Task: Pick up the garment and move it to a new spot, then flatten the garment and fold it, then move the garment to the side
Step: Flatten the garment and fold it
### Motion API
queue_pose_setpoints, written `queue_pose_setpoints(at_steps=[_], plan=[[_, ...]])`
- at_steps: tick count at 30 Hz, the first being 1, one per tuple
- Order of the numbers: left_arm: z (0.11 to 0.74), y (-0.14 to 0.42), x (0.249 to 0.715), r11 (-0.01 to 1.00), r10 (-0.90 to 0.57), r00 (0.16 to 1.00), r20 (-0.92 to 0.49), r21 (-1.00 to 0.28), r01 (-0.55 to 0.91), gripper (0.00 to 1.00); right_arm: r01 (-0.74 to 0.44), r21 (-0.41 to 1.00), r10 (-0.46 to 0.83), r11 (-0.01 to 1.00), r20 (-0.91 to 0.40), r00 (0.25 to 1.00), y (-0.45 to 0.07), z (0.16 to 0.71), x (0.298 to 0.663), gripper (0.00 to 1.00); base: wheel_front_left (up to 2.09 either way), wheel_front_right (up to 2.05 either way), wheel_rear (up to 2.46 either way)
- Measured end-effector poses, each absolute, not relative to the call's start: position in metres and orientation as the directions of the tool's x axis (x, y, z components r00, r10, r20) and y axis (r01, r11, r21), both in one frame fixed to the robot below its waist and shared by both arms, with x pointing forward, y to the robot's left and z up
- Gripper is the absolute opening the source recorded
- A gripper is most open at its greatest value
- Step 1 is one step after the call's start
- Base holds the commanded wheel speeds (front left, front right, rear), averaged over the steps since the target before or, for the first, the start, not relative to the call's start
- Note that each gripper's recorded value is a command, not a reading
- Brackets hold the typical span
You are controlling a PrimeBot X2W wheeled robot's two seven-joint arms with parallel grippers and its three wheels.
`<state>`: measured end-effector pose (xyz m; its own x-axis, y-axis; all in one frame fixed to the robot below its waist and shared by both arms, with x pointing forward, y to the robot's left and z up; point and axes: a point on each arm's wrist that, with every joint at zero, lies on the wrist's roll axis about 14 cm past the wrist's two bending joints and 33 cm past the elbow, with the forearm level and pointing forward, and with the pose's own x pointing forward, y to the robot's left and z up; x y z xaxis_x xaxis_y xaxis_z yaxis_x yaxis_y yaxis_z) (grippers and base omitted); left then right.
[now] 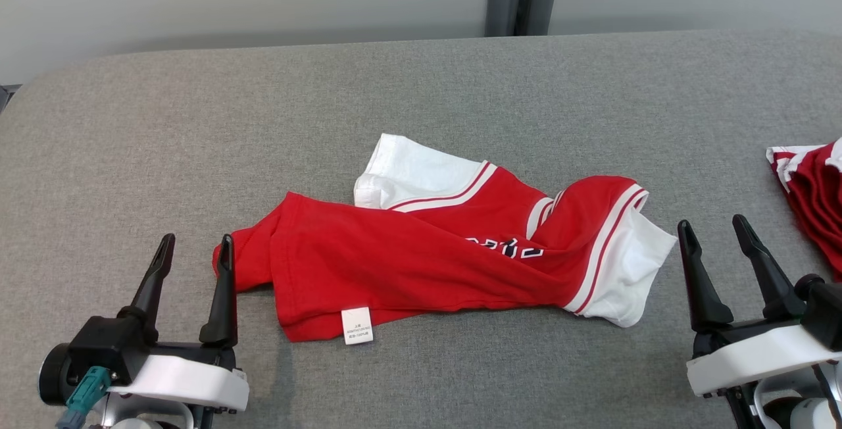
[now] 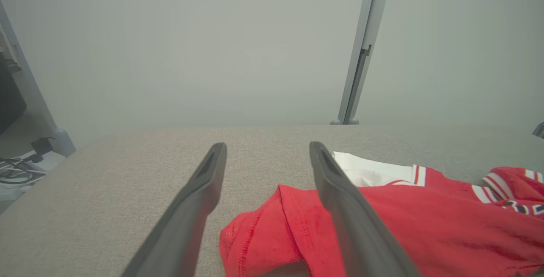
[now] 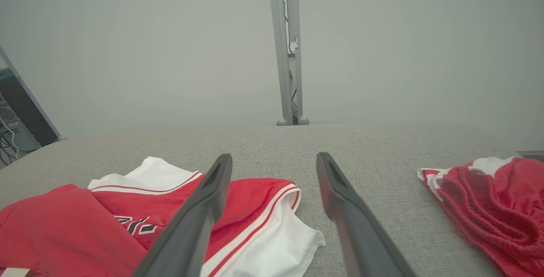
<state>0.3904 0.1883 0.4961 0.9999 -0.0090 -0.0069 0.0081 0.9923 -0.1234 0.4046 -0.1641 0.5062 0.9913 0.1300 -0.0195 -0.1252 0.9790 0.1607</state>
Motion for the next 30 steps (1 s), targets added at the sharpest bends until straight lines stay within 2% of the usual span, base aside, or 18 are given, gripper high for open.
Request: queue_pose_setpoints(at_steps=[5,8,16,22,23,24,25,30], plan=[[0.49,0.183,0.389,0.994,-0.04,0.998,-0.045,-0.1,0.035,1.0,-0.126,0.164,0.131,0.978,-0.02,0.991,-0.163,0.506,0.405,1.0,0.0,0.0,0.0],[0.47,0.172,0.386,0.991,-0.088,0.985,-0.146,-0.116,0.071,1.0,-0.12,0.164,0.128,0.979,-0.038,0.991,-0.165,0.5,0.405,1.0,0.0,0.0,0.0],[0.404,0.141,0.369,0.964,-0.22,0.881,-0.418,-0.231,0.131,1.0,-0.094,0.173,0.11,0.98,-0.085,0.99,-0.17,0.484,0.405,1.0,0.0,0.0,0.0],[0.385,0.133,0.366,0.95,-0.261,0.836,-0.482,-0.283,0.133,1.0,-0.061,0.18,0.083,0.982,-0.117,0.99,-0.178,0.472,0.404,1.0,0.0,0.0,0.0],[0.384,0.132,0.366,0.948,-0.264,0.834,-0.484,-0.288,0.134,0.71,-0.056,0.181,0.079,0.982,-0.123,0.989,-0.179,0.47,0.404,1.0,0.0,0.0,0.0],[0.385,0.132,0.368,0.948,-0.264,0.839,-0.476,-0.289,0.135,0.19,-0.048,0.181,0.074,0.982,-0.136,0.988,-0.181,0.467,0.404,1.0,0.0,0.0,0.0],[0.386,0.132,0.369,0.947,-0.266,0.84,-0.473,-0.29,0.137,0.0,-0.038,0.18,0.068,0.983,-0.162,0.984,-0.183,0.46,0.403,1.0,0.0,0.0,0.0],[0.385,0.135,0.374,0.949,-0.262,0.843,-0.469,-0.285,0.136,0.0,-0.019,0.164,0.06,0.986,-0.251,0.966,-0.191,0.433,0.408,1.0,0.0,0.0,0.0]])
